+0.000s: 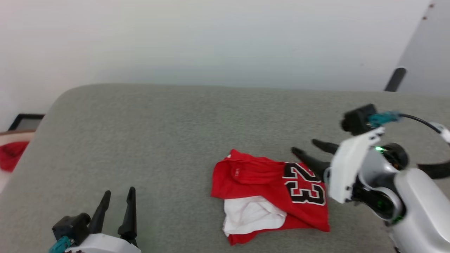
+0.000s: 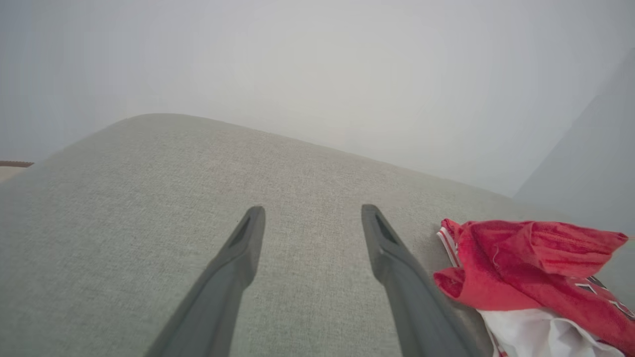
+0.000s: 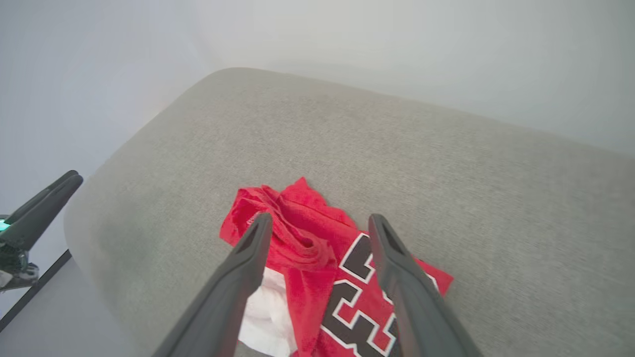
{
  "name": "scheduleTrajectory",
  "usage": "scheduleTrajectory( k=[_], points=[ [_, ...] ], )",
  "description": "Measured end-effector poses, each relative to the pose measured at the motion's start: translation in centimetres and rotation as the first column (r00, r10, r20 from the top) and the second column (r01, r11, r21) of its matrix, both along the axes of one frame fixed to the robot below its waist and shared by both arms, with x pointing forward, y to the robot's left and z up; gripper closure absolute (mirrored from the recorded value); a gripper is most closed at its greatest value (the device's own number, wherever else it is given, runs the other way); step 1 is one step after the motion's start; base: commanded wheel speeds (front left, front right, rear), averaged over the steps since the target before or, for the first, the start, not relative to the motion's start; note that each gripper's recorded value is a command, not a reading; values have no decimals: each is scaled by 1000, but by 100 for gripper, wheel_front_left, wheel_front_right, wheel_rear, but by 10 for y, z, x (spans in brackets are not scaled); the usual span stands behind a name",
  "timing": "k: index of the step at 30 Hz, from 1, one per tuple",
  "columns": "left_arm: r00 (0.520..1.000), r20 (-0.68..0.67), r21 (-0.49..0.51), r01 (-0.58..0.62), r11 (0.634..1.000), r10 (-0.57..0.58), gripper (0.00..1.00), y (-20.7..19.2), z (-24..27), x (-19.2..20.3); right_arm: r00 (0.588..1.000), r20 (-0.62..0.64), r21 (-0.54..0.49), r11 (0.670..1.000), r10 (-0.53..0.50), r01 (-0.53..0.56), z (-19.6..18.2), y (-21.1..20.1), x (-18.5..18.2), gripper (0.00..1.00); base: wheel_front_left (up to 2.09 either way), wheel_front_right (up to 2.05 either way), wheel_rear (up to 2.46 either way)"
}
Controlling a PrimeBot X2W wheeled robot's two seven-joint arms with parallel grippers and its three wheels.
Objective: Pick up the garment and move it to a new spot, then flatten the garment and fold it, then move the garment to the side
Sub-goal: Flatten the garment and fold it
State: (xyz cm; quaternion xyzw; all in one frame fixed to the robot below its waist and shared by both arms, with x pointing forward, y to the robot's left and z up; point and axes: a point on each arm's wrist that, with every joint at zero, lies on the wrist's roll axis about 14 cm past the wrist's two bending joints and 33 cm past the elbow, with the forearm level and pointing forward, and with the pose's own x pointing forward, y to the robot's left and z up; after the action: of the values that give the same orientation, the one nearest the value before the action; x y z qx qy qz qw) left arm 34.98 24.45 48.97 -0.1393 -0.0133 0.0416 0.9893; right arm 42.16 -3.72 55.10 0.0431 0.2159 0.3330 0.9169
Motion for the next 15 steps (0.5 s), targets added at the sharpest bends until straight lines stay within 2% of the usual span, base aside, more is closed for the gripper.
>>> scheduleTrajectory(
  k=[6, 15],
  points=[
    [998, 16, 38, 56, 998, -56, 0, -17, 6, 8, 981, 131, 25, 990, -141, 138, 7, -56, -4, 0, 0, 0, 0],
    [993, 39, 82, 112, 990, -115, 0, -31, 15, 14, 885, 321, 113, 941, -338, 318, 18, -131, -24, 0, 0, 0, 0]
  ],
)
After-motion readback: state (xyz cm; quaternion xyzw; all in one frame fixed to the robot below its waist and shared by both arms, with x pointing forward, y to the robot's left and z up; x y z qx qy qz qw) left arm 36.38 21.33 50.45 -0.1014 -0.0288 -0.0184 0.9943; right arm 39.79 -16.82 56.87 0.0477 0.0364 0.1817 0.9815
